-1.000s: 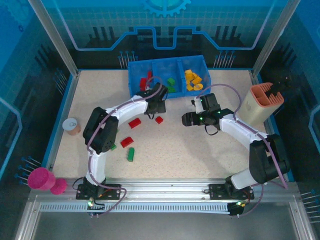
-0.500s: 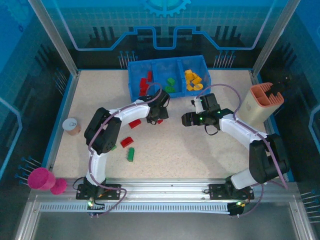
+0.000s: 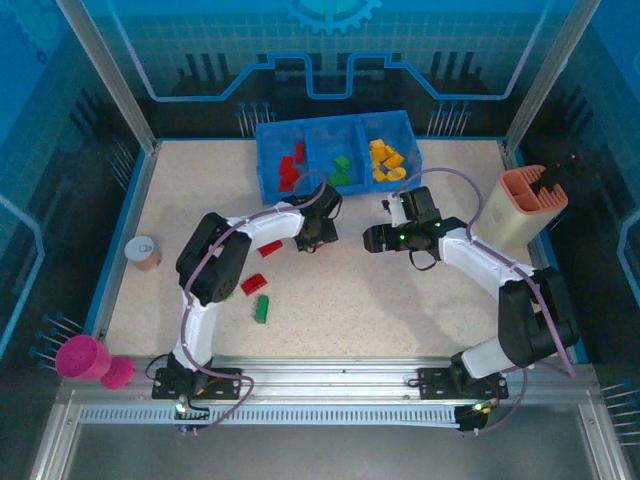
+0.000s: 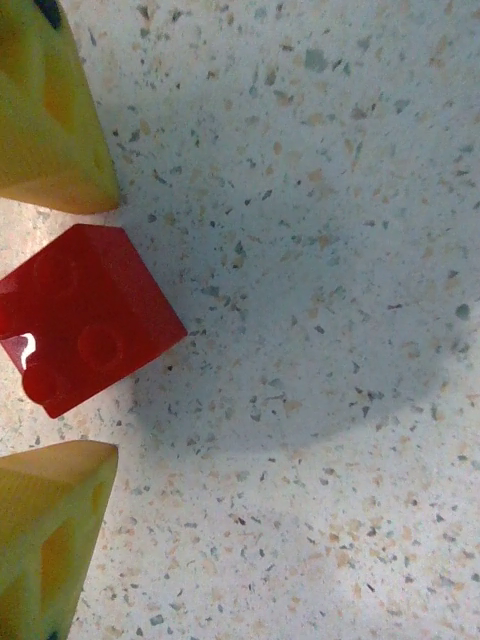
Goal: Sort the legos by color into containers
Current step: Pick up the lego from the center of the table, then place the lego in the container.
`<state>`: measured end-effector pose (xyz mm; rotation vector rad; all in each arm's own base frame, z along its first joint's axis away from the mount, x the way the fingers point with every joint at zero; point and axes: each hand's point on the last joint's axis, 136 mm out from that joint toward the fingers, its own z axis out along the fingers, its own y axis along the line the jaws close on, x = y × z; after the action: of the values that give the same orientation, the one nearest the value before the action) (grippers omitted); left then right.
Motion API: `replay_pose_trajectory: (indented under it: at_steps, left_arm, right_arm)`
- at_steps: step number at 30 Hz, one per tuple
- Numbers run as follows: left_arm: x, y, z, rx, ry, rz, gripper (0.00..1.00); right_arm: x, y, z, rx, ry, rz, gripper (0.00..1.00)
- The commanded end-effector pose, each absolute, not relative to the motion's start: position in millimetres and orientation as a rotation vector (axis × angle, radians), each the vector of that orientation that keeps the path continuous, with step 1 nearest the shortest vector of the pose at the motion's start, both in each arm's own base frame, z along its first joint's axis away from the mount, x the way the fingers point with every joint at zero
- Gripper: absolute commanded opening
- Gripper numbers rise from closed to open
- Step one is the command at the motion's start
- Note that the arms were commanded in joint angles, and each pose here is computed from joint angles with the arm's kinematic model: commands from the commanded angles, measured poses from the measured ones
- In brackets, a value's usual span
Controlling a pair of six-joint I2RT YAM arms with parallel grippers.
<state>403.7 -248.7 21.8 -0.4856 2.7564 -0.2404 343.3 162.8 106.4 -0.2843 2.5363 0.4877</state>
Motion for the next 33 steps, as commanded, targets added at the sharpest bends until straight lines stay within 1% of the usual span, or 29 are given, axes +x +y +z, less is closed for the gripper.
replay_pose_trajectory:
  at_steps: [1, 8, 12, 15, 17, 19, 23, 26, 29, 33]
  left_arm:
    - [397.8, -250.1, 8.2, -0.506, 2.782, -0.242, 0.57]
    - [393.3, -245.3, -5.1, -0.499, 2.826, -0.222, 0.5]
    - [391.9, -239.0, -0.8, -0.471, 2.832, -0.21, 0.44]
    - [398.8, -226.4, 14.3, -0.435, 2.798, -0.182, 0.4]
    - [411.4, -215.8, 33.5, -0.402, 2.75, -0.164, 0.36]
    - [426.3, -207.0, 55.8, -0.37, 2.699, -0.155, 0.35]
    - [462.9, -187.0, 109.8, -0.324, 2.565, -0.133, 0.35]
    - [492.1, -170.6, 139.5, -0.31, 2.465, -0.102, 0.35]
    - [517.2, -160.3, 149.3, -0.312, 2.41, -0.098, 0.35]
    - [543.2, -153.7, 145.8, -0.305, 2.38, -0.069, 0.34]
  right_arm:
    - [349.8, 161.4, 113.4, -0.277, 2.514, 0.505, 0.83]
    - [349.6, 159.0, 114.6, -0.273, 2.512, 0.492, 0.83]
    - [349.0, 157.2, 114.2, -0.272, 2.514, 0.477, 0.83]
    - [350.2, 156.7, 114.4, -0.272, 2.514, 0.47, 0.83]
    - [351.2, 156.5, 114.0, -0.271, 2.517, 0.466, 0.83]
    - [352.0, 156.1, 113.9, -0.272, 2.519, 0.462, 0.83]
    - [351.0, 155.9, 110.8, -0.279, 2.529, 0.457, 0.83]
    - [348.7, 161.8, 109.6, -0.311, 2.517, 0.499, 0.83]
    - [349.0, 165.2, 110.4, -0.325, 2.511, 0.521, 0.83]
    - [350.6, 165.4, 112.2, -0.33, 2.509, 0.517, 0.83]
